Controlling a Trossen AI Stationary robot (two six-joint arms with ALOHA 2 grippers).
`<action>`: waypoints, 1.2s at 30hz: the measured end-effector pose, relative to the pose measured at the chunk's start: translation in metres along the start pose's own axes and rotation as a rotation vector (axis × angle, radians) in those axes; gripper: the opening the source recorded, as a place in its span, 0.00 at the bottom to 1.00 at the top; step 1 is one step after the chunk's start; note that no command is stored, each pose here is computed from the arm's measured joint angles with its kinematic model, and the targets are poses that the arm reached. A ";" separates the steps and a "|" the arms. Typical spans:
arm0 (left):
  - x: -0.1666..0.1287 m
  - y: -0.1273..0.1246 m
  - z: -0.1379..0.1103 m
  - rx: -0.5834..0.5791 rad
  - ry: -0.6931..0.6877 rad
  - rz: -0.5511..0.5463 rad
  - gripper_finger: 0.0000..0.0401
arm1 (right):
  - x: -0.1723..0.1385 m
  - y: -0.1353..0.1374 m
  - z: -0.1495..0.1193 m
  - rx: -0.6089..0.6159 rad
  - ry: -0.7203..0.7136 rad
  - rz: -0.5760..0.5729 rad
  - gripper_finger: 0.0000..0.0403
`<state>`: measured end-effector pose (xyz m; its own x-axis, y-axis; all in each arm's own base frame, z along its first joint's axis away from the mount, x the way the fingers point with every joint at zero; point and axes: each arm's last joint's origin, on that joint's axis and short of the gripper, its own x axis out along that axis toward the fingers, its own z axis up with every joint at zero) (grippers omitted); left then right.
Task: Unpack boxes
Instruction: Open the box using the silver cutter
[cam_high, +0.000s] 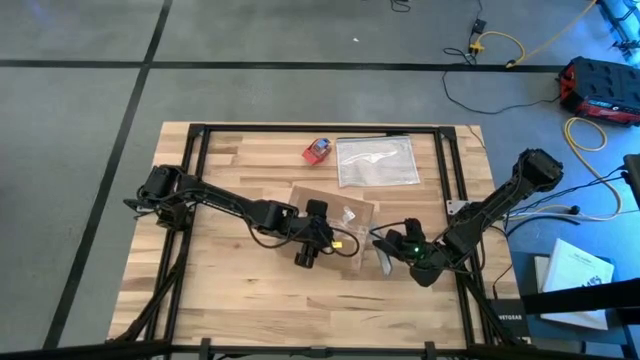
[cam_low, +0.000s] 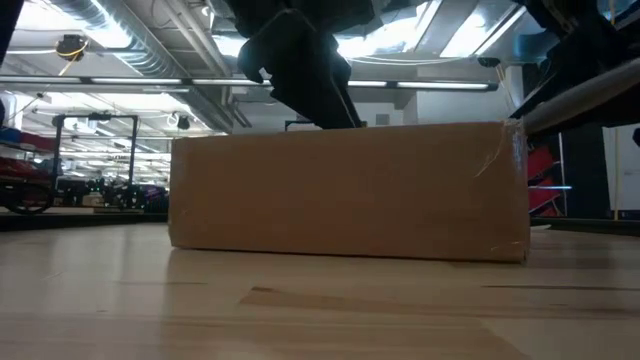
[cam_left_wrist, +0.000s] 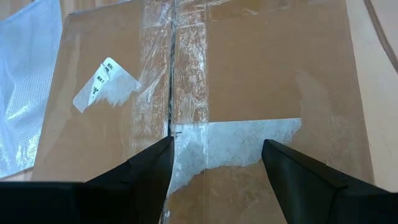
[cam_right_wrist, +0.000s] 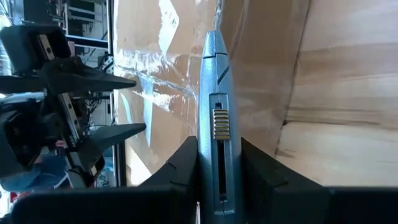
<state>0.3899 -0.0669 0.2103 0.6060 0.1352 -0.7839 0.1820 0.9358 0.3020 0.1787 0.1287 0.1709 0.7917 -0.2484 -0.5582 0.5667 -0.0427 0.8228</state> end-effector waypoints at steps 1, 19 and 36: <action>0.000 0.000 0.000 -0.003 0.000 -0.001 0.59 | 0.000 0.000 0.000 0.000 -0.002 0.001 0.15; 0.000 -0.001 0.000 -0.033 0.000 -0.004 0.59 | 0.000 -0.003 0.003 -0.030 -0.027 -0.024 0.15; 0.000 -0.001 0.000 -0.042 -0.001 -0.005 0.59 | 0.003 -0.002 0.006 -0.035 -0.034 -0.039 0.15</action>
<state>0.3898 -0.0677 0.2095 0.6059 0.1305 -0.7848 0.1520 0.9493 0.2751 0.1788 0.1221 0.1680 0.7607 -0.2803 -0.5854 0.6053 -0.0193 0.7958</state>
